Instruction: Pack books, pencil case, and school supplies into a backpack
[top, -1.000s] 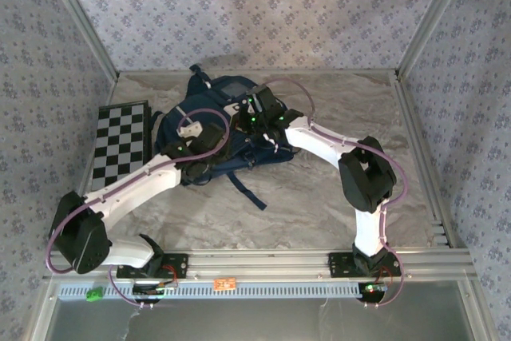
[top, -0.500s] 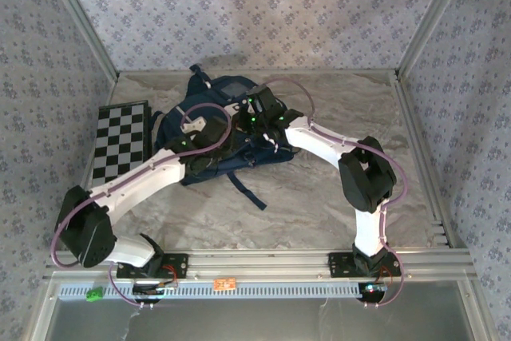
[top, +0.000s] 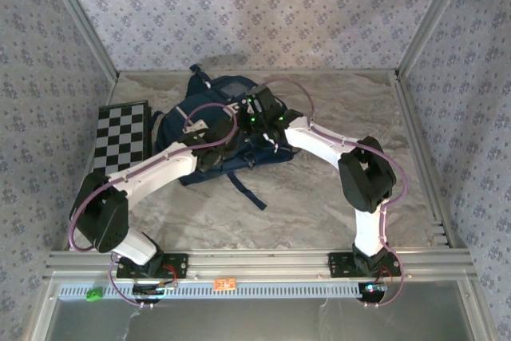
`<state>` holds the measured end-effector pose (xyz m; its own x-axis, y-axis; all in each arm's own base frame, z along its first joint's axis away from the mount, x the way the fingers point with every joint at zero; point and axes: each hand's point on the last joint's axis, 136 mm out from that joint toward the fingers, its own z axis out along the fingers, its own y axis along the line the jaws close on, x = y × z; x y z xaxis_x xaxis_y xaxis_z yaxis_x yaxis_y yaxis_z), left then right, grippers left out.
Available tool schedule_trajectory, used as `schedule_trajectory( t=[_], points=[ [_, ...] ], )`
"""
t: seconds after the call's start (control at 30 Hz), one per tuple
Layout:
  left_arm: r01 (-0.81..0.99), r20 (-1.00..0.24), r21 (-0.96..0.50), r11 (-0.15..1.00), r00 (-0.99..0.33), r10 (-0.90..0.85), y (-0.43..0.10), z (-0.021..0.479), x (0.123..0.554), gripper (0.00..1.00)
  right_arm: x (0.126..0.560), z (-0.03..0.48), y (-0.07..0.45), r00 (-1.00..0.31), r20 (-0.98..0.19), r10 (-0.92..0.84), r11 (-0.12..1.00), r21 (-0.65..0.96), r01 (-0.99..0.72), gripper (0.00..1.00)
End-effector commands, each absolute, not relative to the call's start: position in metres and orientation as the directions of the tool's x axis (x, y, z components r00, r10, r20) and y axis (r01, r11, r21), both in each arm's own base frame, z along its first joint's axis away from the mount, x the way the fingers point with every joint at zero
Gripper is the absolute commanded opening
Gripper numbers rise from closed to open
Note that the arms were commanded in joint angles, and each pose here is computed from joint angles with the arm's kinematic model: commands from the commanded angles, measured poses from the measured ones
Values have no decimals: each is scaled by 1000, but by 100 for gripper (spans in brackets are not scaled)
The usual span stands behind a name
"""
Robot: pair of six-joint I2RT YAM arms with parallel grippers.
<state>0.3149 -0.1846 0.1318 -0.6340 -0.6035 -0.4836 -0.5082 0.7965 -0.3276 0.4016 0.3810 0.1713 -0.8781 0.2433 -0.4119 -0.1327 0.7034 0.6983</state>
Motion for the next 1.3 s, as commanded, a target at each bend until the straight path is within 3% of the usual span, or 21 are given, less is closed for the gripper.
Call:
schedule_trajectory(
  t=[0.0,0.27,0.6,0.93,1.13,1.27],
  points=[
    [-559,-527,-244,793,-610,-592,-158,128,305,70,413,200,387,-849,-449,277,657,734,-174,0],
    [-535,-544,-253,806,-610,-576,-151,139,300,50,413,200,389,-849,-448,278,652,737,-176,0],
    [-482,-518,-384,788,-594,-616,-171,156,318,30,412,201,391,-851,-447,274,650,739,-179,0],
    [-401,-500,-397,825,-660,-561,-176,165,313,7,415,197,387,-853,-444,275,656,735,-171,0],
    [-277,-467,-308,910,-789,-398,-166,151,296,1,418,199,383,-854,-443,273,655,736,-172,0],
    [-201,-450,-280,939,-836,-313,-160,138,295,11,416,201,385,-854,-446,269,652,736,-179,0]
  ],
)
